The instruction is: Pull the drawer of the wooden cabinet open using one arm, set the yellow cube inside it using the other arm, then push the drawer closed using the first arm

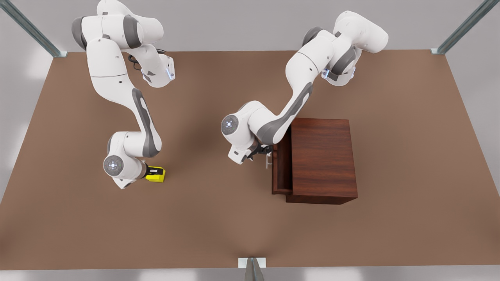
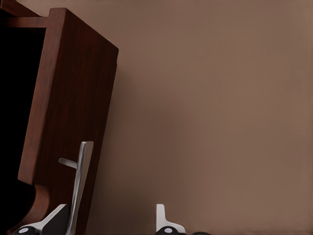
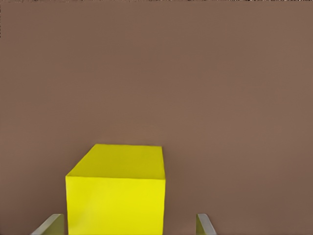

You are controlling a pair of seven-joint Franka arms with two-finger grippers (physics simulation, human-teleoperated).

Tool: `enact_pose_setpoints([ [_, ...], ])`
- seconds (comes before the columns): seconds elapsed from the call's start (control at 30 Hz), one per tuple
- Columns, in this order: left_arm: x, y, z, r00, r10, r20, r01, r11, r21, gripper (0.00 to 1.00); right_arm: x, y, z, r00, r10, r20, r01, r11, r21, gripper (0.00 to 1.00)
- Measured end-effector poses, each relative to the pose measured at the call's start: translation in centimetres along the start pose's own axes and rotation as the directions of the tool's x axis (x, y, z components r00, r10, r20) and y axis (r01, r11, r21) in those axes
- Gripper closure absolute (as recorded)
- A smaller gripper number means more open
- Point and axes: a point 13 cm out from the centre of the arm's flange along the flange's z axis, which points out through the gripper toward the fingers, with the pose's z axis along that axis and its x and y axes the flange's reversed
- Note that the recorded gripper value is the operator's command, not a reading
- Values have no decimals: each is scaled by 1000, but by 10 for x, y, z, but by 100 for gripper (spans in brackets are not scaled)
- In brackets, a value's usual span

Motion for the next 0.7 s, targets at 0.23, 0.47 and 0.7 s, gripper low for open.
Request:
enact_pose_setpoints([
  [0.23, 6, -11, 3, 1000, 2, 2, -2, 1000, 17, 10, -3, 8, 15, 1000, 2, 7, -1, 1000, -6, 0],
  [0.47, 8, -24, -5, 1000, 1, 24, -2, 999, 50, 10, -3, 6, 42, 1000, 3, -7, -3, 1000, 4, 0],
  [0.7, 8, -18, -37, 1000, -24, 8, 23, 996, 91, 5, -6, 6, 51, 1000, 1, -1, -1, 1000, 6, 33],
])
